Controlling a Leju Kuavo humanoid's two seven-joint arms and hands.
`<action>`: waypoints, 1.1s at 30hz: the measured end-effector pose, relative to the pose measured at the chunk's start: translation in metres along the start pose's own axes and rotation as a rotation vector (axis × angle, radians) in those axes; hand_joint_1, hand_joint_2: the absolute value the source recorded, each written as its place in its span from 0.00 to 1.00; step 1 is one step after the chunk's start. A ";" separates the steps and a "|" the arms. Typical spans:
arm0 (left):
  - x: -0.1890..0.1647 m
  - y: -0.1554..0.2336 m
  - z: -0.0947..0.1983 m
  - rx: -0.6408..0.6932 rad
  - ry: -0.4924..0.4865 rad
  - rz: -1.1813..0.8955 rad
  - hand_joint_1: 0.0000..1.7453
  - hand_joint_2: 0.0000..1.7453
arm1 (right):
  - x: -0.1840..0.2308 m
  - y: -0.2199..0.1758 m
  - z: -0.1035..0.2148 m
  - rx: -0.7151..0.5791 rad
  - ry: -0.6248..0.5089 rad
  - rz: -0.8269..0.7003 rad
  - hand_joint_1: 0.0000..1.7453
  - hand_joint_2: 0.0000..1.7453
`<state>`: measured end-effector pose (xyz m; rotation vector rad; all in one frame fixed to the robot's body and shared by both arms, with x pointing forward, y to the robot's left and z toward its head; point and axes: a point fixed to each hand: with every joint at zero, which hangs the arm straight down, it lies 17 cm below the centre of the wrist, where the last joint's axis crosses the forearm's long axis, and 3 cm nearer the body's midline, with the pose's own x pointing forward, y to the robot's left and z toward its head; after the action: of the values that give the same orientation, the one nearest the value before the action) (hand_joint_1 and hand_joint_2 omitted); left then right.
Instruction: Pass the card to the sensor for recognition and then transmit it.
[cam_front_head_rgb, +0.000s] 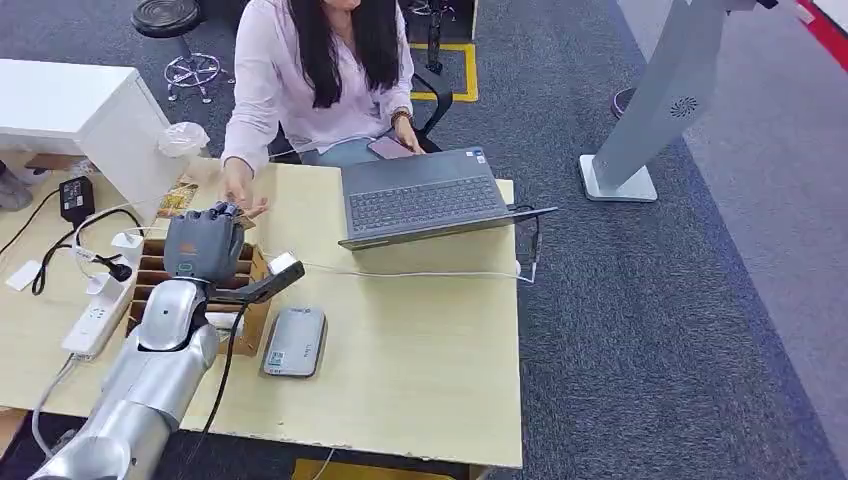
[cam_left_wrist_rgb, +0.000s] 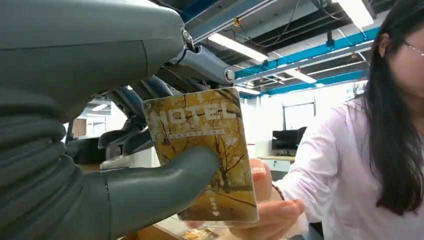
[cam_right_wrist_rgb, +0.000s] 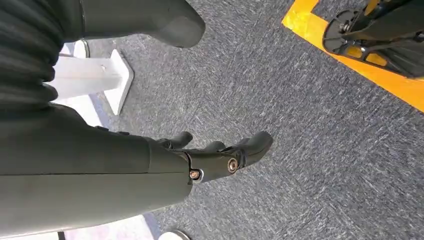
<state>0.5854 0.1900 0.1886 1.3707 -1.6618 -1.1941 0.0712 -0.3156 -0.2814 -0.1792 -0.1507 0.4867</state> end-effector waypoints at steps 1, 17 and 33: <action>0.000 0.000 0.000 0.002 -0.001 0.002 1.00 1.00 | 0.000 0.000 0.000 0.000 0.001 0.000 0.00 1.00; 0.039 0.001 0.045 0.069 -0.069 0.162 1.00 1.00 | -0.003 0.001 0.000 -0.003 0.012 -0.040 0.00 1.00; 0.059 0.016 0.072 0.120 -0.094 0.218 1.00 1.00 | -0.006 0.001 0.000 -0.005 0.019 -0.061 0.00 1.00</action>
<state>0.5008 0.1499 0.1743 1.1821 -1.9219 -1.0616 0.0657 -0.3171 -0.2821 -0.1836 -0.1388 0.4242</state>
